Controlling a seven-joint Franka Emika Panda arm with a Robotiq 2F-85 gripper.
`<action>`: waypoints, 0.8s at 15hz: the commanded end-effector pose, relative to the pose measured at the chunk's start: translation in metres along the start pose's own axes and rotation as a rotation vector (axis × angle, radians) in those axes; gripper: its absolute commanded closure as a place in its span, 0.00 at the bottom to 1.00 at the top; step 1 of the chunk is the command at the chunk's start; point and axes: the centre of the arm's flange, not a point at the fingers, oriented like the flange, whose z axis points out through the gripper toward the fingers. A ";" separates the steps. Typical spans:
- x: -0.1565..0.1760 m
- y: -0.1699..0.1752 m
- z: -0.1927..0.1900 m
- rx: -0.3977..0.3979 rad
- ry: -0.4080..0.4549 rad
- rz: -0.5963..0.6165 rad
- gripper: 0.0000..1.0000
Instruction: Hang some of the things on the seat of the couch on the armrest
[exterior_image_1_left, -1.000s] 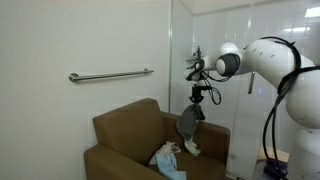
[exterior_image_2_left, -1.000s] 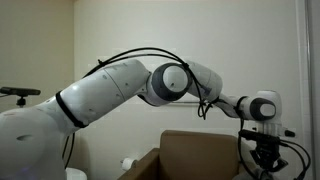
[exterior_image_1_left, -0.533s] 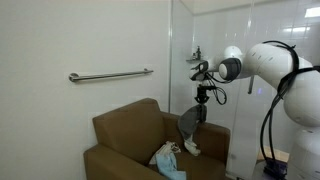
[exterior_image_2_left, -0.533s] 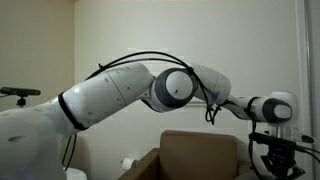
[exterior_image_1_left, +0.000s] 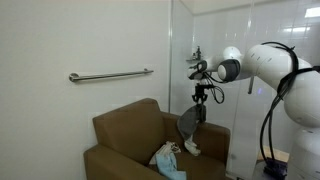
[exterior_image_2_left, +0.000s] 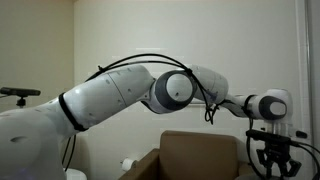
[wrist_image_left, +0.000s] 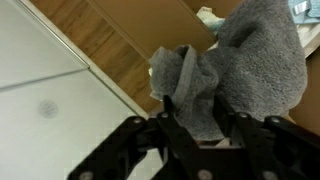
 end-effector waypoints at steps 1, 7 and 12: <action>0.003 -0.013 -0.013 -0.006 0.017 0.006 0.23; -0.010 -0.030 -0.048 -0.003 0.181 -0.038 0.00; -0.048 -0.066 -0.102 -0.016 0.401 -0.259 0.00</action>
